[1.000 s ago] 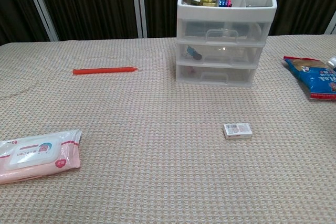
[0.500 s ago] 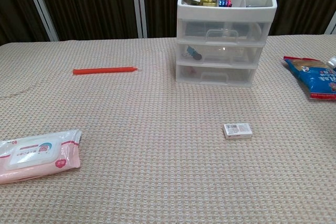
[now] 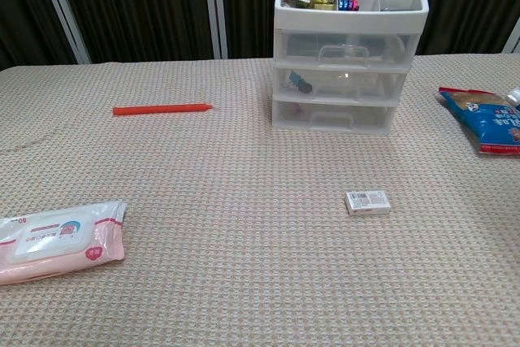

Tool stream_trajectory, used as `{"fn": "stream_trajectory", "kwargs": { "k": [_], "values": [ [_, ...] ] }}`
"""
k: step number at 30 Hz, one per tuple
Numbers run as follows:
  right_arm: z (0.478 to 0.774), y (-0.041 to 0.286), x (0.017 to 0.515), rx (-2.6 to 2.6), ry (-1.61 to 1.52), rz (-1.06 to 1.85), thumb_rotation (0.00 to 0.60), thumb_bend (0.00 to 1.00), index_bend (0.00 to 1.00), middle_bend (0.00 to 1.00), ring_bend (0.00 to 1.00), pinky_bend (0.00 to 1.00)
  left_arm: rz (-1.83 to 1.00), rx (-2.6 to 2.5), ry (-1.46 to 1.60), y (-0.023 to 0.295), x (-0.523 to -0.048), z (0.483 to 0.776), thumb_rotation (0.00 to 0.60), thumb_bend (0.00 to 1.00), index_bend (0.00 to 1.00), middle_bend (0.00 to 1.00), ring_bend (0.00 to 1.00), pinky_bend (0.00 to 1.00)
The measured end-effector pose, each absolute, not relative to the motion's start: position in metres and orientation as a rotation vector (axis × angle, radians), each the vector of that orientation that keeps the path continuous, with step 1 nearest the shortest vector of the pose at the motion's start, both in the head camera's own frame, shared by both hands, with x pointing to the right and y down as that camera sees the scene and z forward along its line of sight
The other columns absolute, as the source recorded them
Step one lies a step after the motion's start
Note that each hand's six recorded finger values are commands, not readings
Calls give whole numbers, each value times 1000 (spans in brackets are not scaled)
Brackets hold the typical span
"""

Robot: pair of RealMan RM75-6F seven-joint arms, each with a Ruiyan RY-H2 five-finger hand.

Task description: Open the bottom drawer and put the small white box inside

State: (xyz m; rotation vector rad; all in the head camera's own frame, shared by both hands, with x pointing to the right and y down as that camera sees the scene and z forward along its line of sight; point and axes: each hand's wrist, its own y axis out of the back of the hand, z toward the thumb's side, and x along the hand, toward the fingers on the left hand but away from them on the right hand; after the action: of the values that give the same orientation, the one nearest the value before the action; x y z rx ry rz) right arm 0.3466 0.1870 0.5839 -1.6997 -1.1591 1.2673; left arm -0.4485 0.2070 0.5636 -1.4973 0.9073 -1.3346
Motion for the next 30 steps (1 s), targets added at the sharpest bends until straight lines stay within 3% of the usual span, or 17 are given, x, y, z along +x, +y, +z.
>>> {"fn": "stream_trajectory", "kwargs": {
  "k": [7, 30],
  "values": [
    [610, 168, 312, -1902, -1303, 1344, 600, 378, 135, 833, 830, 744, -1321, -1498, 920, 207, -448, 563, 600, 111, 136, 0, 0, 0],
    [685, 144, 188, -2503, -1960, 1458, 600, 384, 166, 833, 831, 744, -1308, -1511, 927, 206, -448, 563, 600, 113, 136, 0, 0, 0]
  ]
}}
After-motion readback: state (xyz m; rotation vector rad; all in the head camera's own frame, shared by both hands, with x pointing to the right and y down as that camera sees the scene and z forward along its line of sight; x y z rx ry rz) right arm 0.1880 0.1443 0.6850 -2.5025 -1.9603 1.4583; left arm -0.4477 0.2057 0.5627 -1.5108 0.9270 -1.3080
